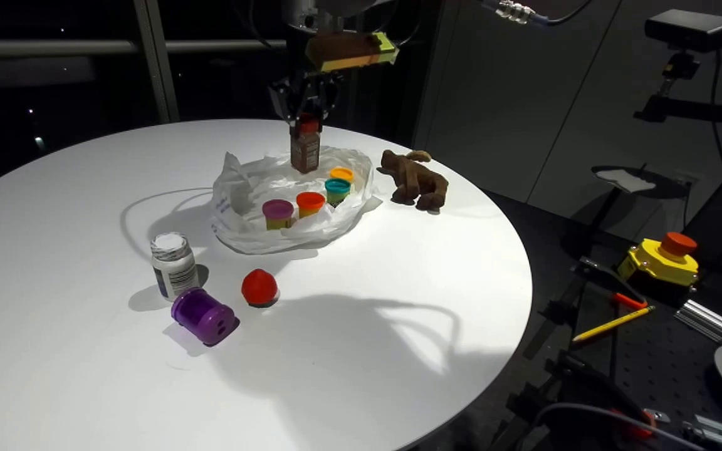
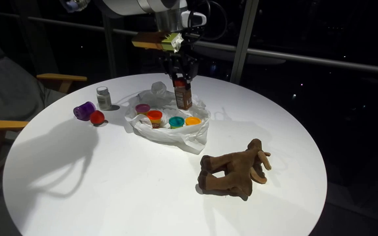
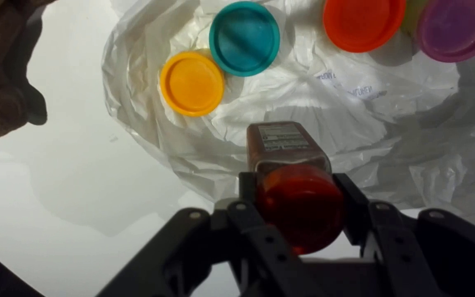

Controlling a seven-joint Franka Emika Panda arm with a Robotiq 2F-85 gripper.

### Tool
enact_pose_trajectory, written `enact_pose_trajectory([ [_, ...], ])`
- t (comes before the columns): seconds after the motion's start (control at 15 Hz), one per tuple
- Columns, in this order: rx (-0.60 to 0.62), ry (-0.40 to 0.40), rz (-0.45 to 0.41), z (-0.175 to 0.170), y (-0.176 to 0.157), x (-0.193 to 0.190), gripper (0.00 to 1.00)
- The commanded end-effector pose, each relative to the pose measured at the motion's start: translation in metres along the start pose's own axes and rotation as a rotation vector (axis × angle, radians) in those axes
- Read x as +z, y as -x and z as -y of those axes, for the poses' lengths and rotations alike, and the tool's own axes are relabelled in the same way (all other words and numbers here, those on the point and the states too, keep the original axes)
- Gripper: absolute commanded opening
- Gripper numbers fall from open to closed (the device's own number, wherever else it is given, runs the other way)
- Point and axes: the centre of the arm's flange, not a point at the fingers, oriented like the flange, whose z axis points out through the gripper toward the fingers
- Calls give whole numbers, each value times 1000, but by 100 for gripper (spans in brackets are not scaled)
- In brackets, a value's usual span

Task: Pick up the objects from the table and put them in the plastic bag.

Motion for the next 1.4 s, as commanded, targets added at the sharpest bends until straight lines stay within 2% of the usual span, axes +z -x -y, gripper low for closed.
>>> enact_pose_trajectory([
  [0.0, 9, 25, 36, 21, -8, 45, 24],
  [0.2, 45, 6, 27, 29, -10, 80, 24],
  [0.6, 91, -2, -33, 27, -25, 55, 24],
  [0.67, 93, 2, -40, 24, -27, 54, 27],
  [0.73, 92, 5, -44, 21, -28, 51, 74],
  [0.8, 91, 4, -49, 19, -27, 42, 74],
  [1.0, 92, 22, -73, 24, -25, 15, 95],
  [1.07, 95, 29, -96, 6, -26, -8, 100],
  [1.33, 66, 10, -109, 25, -14, -67, 100],
])
